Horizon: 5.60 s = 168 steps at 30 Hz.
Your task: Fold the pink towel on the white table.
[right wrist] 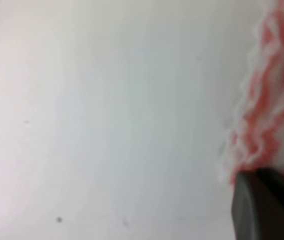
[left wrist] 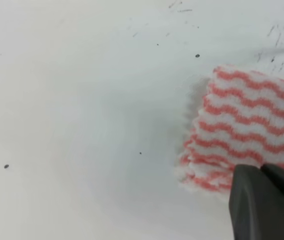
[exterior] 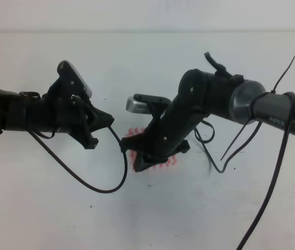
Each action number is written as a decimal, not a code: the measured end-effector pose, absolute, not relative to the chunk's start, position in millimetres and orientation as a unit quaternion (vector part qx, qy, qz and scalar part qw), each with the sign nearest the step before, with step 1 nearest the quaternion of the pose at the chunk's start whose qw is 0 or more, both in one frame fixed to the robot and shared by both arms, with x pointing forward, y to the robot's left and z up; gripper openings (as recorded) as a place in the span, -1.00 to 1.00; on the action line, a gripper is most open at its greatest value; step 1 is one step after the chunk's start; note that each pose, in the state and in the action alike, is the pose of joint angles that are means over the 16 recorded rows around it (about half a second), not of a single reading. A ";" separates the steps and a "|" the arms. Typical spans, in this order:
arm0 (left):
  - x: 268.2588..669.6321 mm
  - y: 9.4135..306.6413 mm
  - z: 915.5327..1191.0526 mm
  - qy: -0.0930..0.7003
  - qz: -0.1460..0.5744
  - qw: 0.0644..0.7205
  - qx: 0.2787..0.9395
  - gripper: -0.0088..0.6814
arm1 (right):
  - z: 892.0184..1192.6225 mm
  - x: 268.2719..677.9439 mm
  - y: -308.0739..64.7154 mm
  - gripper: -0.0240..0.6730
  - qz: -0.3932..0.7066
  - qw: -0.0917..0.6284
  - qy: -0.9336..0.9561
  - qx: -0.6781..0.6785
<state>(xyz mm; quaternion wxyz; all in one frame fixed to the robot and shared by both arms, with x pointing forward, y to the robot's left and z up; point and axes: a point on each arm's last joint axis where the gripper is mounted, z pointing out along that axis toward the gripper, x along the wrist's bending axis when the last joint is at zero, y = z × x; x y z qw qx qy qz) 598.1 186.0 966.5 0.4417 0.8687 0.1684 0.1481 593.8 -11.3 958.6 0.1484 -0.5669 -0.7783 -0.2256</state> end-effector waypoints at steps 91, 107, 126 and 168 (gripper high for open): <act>570.8 95.9 927.5 0.152 0.053 0.461 0.873 -0.99 | 1063.3 649.9 -78.8 -0.98 -0.250 -0.050 -0.762 -0.595; 571.4 90.1 919.9 0.144 0.047 0.477 0.866 -0.99 | 1065.3 649.4 -81.3 -0.98 -0.249 -0.049 -0.762 -0.596; 615.9 77.5 925.9 0.172 0.119 0.496 0.842 -0.99 | 1064.1 650.0 -80.6 -0.98 -0.250 -0.049 -0.762 -0.595; 600.0 80.1 909.2 0.177 0.005 0.428 0.886 -0.99 | 1064.9 650.2 -80.0 -0.98 -0.254 -0.048 -0.761 -0.595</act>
